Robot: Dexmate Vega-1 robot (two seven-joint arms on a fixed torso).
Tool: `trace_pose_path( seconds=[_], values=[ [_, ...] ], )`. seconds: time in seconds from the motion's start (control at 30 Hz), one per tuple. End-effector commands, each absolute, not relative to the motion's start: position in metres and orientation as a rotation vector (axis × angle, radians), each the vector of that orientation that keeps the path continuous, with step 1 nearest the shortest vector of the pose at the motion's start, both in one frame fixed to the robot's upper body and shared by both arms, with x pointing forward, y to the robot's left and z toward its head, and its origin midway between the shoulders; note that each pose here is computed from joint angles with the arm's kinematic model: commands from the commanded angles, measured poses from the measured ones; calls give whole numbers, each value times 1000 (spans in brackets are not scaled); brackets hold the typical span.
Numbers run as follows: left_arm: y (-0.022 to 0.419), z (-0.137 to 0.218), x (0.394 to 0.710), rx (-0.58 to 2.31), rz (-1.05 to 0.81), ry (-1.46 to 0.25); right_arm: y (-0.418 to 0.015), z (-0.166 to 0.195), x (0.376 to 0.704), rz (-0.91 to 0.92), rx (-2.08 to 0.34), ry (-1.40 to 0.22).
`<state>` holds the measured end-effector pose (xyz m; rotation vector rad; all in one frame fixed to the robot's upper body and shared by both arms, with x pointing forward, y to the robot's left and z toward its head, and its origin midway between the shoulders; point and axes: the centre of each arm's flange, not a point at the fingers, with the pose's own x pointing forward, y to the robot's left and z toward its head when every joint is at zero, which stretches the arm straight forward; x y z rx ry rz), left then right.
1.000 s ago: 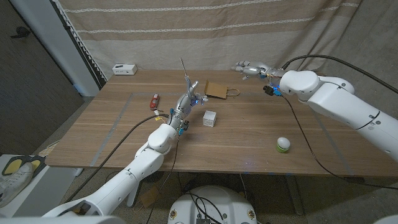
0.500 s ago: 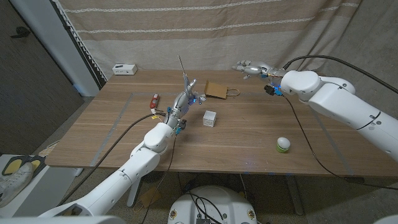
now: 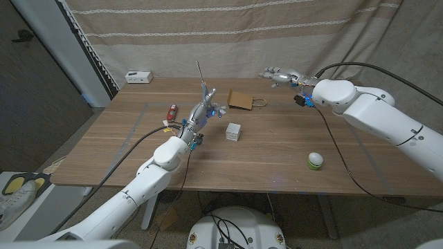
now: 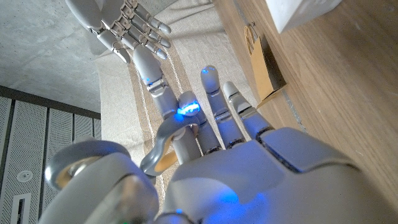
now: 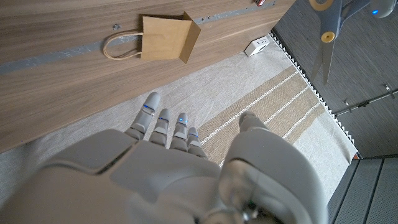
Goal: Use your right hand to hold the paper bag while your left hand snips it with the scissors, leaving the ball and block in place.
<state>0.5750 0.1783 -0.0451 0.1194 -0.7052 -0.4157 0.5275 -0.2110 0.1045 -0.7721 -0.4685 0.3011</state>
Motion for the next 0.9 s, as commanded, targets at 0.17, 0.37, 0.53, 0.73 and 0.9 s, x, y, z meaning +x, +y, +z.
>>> trace_pose_path(
  seconds=[0.17, 0.37, 0.53, 0.73, 0.9],
  values=[
    [179, -52, 562, 128, -448, -684, -213, 102, 533, 272, -825, -464],
    [174, -54, 559, 126, -470, -675, -217, 101, 535, 263, -833, -466],
    [165, -55, 554, 121, -493, -674, -217, 102, 538, 263, -855, -465],
    [159, -58, 550, 115, -501, -666, -219, 101, 541, 258, -862, -469],
    [159, -60, 546, 122, -495, -662, -217, 100, 542, 230, -907, -476]
  ],
)
